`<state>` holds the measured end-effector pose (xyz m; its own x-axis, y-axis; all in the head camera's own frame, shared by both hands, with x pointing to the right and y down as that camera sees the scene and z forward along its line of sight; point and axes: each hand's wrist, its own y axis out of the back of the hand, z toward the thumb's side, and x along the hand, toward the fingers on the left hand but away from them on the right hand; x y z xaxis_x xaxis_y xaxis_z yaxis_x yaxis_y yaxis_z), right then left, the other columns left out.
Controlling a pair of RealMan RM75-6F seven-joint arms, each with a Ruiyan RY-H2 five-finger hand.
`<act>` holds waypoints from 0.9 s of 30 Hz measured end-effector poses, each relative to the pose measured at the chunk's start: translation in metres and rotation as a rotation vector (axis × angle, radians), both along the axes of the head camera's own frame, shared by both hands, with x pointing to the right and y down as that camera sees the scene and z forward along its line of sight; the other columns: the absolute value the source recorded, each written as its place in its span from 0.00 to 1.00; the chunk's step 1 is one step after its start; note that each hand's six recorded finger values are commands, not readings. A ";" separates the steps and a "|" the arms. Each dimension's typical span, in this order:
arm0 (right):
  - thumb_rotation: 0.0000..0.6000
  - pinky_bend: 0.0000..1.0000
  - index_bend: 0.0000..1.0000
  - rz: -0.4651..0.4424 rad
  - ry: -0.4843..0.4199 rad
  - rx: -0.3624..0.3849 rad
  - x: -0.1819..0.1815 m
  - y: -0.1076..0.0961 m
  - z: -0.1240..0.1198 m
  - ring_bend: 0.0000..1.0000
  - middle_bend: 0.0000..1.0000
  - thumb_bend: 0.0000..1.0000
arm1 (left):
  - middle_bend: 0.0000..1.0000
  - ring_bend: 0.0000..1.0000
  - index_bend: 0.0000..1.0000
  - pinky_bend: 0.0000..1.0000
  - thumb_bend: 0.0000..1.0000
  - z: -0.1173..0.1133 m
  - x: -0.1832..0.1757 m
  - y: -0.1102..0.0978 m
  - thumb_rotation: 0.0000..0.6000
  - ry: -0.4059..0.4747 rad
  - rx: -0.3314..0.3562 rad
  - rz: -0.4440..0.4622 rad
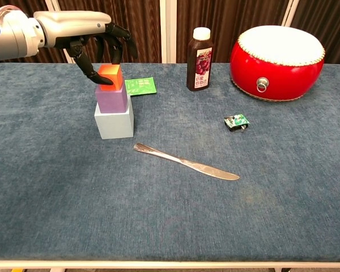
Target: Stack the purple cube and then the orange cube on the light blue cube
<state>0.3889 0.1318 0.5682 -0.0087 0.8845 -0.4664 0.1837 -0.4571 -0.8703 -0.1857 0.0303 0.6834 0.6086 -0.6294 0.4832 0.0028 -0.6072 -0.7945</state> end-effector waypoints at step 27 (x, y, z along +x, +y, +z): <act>1.00 0.00 0.00 0.007 -0.011 0.011 0.001 -0.001 -0.005 0.00 0.00 0.22 | 0.35 0.32 0.26 0.43 0.15 -0.039 -0.096 0.007 1.00 -0.102 0.061 -0.138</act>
